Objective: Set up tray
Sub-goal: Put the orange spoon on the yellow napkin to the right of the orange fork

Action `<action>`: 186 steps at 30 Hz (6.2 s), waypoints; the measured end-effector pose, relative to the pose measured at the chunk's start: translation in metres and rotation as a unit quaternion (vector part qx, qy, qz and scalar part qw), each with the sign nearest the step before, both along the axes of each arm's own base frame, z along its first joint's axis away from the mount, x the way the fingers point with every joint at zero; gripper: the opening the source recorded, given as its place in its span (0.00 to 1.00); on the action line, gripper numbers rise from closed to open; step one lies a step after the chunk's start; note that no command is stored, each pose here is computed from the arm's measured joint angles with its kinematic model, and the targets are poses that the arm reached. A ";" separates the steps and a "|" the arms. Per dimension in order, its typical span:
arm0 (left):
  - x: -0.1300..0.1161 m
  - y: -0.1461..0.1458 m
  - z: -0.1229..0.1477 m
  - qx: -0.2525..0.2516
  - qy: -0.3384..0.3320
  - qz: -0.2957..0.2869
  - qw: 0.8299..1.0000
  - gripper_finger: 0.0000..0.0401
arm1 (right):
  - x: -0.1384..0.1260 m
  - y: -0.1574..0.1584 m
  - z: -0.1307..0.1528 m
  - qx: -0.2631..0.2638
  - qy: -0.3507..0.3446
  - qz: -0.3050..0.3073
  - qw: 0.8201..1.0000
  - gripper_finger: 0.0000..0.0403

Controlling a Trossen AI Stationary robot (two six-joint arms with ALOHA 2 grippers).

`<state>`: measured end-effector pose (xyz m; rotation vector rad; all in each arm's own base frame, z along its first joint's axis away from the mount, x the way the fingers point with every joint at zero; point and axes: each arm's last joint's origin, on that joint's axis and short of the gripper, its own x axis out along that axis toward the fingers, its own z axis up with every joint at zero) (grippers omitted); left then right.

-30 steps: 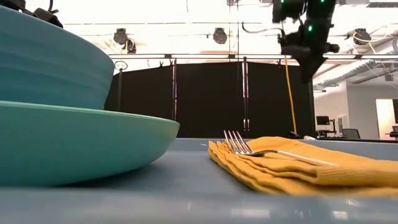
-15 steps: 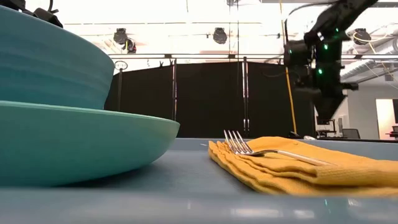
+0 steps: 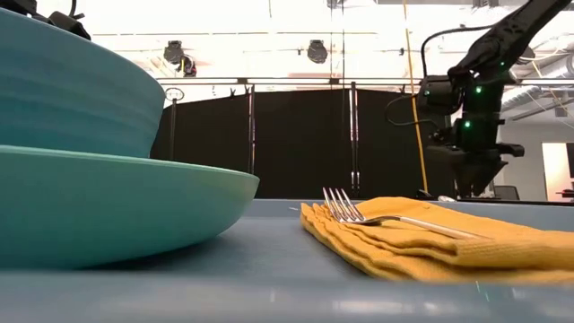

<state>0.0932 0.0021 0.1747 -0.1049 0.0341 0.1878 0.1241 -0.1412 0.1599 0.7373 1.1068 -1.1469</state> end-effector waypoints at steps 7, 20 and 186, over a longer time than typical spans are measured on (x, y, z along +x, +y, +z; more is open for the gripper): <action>0.000 0.000 0.000 0.000 0.000 0.000 1.000 0.29 | -0.004 -0.007 -0.006 -0.024 -0.022 -0.020 0.999 0.36; 0.000 0.000 0.000 0.000 0.000 0.000 1.000 0.29 | -0.015 -0.002 -0.027 -0.008 -0.051 -0.034 0.998 0.36; 0.000 0.000 0.000 0.000 0.000 0.000 1.000 0.29 | 0.178 0.373 -0.032 0.010 -0.337 0.045 0.940 0.00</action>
